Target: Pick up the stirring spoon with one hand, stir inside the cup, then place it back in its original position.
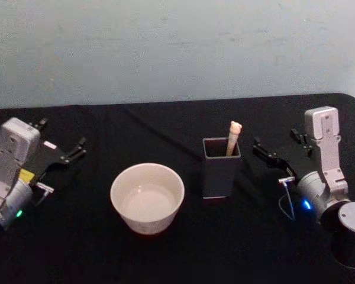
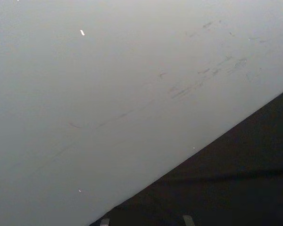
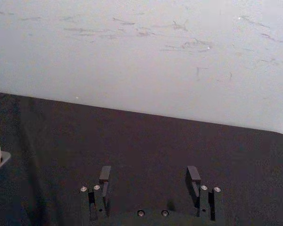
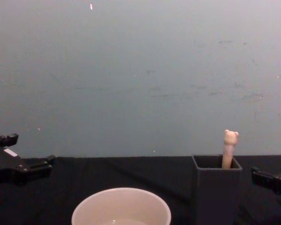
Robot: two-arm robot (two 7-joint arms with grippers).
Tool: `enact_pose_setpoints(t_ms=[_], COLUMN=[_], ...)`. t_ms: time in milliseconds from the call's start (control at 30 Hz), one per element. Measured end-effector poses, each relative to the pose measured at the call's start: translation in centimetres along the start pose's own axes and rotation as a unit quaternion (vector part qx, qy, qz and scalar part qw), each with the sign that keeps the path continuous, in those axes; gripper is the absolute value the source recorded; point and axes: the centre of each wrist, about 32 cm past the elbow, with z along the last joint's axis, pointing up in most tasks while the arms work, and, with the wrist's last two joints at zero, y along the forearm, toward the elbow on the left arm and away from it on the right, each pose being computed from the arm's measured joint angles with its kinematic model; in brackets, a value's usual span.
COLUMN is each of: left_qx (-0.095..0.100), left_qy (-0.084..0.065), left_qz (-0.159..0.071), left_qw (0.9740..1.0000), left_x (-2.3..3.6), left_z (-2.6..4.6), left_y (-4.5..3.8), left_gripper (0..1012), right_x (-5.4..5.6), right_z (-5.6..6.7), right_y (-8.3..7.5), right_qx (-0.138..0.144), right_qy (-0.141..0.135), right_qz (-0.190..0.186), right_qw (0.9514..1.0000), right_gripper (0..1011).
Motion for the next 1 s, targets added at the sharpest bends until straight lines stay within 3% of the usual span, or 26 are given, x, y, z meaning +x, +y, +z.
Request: enact_pose_setpoints(t_ms=[1000], left_qx=[0.000], left_qy=[0.000], left_qz=[0.000], left_qw=[1.0000], left_x=[0.00], left_z=[0.00], left_y=[0.00], left_gripper=[1001], right_x=[-0.01], right_z=[0.01], right_y=[0.00], right_qx=[0.000], right_qy=[0.001], right_qz=[0.000], right_qw=[1.0000], right_gripper=[1002])
